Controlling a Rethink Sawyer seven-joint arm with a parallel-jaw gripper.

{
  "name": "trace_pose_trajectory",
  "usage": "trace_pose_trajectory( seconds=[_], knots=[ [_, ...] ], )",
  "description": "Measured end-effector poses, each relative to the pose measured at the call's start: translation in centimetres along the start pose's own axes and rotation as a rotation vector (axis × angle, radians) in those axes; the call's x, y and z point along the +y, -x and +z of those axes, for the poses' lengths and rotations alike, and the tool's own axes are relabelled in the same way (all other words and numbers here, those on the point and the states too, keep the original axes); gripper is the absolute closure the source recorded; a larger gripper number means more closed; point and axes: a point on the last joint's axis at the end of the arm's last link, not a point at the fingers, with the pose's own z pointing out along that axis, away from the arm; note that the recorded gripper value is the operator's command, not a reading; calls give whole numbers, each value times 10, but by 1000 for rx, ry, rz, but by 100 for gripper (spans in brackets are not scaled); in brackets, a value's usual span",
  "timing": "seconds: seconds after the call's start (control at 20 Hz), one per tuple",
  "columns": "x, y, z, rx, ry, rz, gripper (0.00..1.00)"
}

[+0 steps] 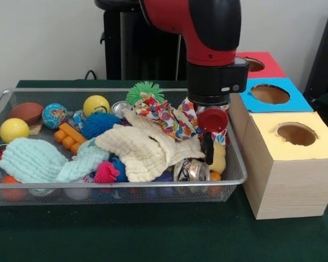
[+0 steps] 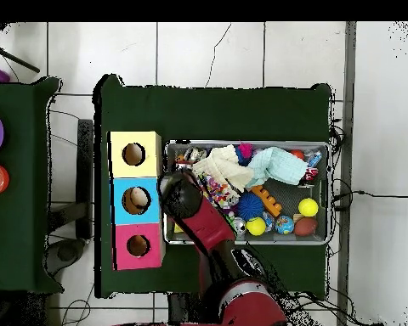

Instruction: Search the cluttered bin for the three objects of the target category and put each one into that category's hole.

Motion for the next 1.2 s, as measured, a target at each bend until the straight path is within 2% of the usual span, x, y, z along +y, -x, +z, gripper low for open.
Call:
trace_pose_trajectory(
  seconds=[0.4,0.45,0.7,1.2],
  knots=[
    [-4,-6,8,-19,10,-18,0],
    [-4,-7,8,-21,10,-21,100],
    [-5,-15,8,-61,24,-34,100],
    [-6,-18,6,-86,23,-21,100]
  ],
)
